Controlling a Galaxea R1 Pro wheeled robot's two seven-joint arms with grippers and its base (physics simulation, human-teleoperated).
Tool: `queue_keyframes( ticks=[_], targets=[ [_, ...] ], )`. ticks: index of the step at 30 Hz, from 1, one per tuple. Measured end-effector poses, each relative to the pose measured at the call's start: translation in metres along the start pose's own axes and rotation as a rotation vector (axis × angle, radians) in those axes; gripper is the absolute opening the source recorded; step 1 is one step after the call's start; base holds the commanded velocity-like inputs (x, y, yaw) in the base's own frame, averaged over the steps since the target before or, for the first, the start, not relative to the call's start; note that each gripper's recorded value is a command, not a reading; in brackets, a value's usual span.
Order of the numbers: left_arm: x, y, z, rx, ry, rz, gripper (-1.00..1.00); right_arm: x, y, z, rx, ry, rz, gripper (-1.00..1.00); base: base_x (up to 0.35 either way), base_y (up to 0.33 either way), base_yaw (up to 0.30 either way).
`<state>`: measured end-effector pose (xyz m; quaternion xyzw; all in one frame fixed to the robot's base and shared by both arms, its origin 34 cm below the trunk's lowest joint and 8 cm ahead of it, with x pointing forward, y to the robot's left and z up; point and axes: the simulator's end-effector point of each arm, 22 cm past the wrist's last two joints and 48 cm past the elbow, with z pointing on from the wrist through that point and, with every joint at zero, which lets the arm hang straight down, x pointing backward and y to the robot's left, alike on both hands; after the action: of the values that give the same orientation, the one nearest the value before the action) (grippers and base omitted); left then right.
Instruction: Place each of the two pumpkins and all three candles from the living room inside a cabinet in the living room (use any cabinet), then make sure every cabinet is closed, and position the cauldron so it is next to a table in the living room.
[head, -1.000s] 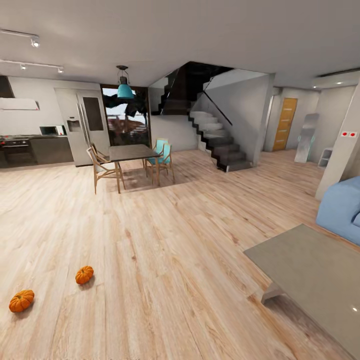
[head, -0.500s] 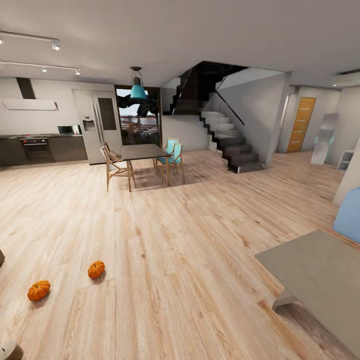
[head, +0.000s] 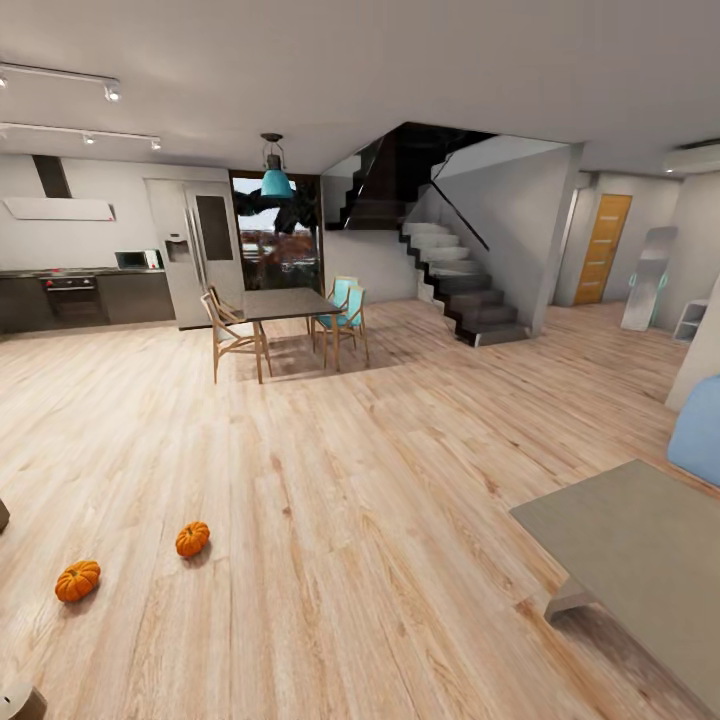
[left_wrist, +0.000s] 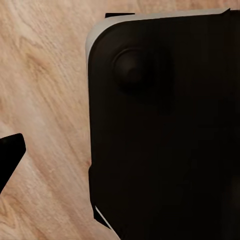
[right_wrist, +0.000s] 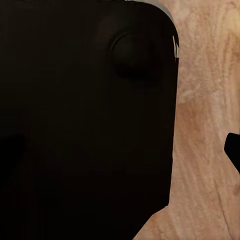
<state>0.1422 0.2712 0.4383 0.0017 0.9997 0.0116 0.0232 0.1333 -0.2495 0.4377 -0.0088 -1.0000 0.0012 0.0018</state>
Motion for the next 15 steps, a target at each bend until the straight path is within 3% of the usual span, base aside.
queue_keyframes(
  ticks=[15],
  targets=[
    [0.0,-0.004,0.0,0.012,-0.001,0.002,1.0,-0.001,0.014,0.0,-0.017,-0.007,-0.008,1.0,-0.027,0.0,0.22]
  ],
)
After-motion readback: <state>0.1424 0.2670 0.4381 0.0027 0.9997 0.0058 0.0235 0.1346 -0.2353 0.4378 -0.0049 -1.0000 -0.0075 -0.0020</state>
